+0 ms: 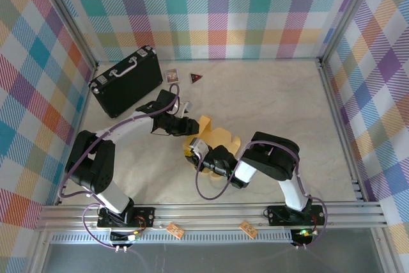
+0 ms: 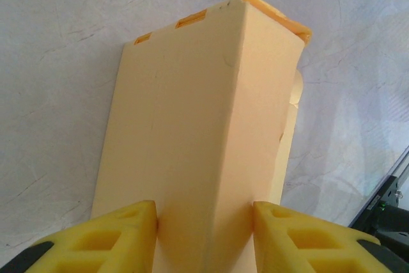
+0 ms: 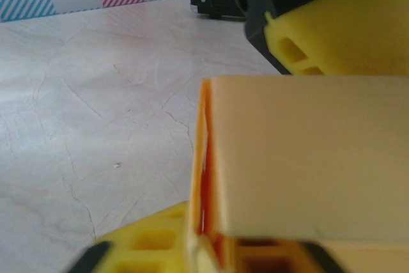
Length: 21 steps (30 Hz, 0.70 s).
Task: Fold the paper box
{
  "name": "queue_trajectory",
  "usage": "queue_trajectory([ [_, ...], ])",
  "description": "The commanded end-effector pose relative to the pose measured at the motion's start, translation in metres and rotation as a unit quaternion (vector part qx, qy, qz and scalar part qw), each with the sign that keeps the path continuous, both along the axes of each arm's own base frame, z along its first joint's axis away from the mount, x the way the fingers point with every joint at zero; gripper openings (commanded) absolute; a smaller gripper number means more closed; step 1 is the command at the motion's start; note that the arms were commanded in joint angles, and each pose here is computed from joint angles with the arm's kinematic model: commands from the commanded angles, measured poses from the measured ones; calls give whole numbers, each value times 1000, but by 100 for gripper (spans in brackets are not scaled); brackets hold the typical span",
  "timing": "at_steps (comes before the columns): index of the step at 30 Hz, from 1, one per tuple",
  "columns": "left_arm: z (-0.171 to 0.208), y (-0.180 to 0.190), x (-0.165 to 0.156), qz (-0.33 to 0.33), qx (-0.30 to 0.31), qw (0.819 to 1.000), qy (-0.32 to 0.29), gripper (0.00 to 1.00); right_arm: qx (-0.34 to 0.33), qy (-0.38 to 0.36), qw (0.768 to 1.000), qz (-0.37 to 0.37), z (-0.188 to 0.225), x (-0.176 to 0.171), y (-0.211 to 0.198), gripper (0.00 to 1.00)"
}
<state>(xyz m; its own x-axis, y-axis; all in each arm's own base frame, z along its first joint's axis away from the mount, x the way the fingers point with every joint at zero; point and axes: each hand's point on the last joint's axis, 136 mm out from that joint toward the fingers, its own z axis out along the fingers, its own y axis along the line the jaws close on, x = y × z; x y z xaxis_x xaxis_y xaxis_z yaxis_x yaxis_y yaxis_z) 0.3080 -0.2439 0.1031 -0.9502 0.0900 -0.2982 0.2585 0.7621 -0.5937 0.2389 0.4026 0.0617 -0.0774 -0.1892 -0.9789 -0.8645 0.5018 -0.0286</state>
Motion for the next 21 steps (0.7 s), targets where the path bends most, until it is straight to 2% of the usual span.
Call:
queue_trajectory([
  [1, -34, 21, -23, 13, 53, 997, 62, 41, 18, -13, 1000, -3, 12, 10, 7, 39],
  [4, -34, 21, -23, 14, 53, 997, 62, 41, 18, -13, 1000, -4, 13, 9, 6, 44],
  [12, -34, 22, -22, 14, 52, 997, 60, 41, 7, 33, 997, -74, 7, 11, -28, 54],
  [21, -33, 22, -23, 15, 52, 997, 60, 41, -4, 37, 996, -85, 8, -26, -28, 53],
])
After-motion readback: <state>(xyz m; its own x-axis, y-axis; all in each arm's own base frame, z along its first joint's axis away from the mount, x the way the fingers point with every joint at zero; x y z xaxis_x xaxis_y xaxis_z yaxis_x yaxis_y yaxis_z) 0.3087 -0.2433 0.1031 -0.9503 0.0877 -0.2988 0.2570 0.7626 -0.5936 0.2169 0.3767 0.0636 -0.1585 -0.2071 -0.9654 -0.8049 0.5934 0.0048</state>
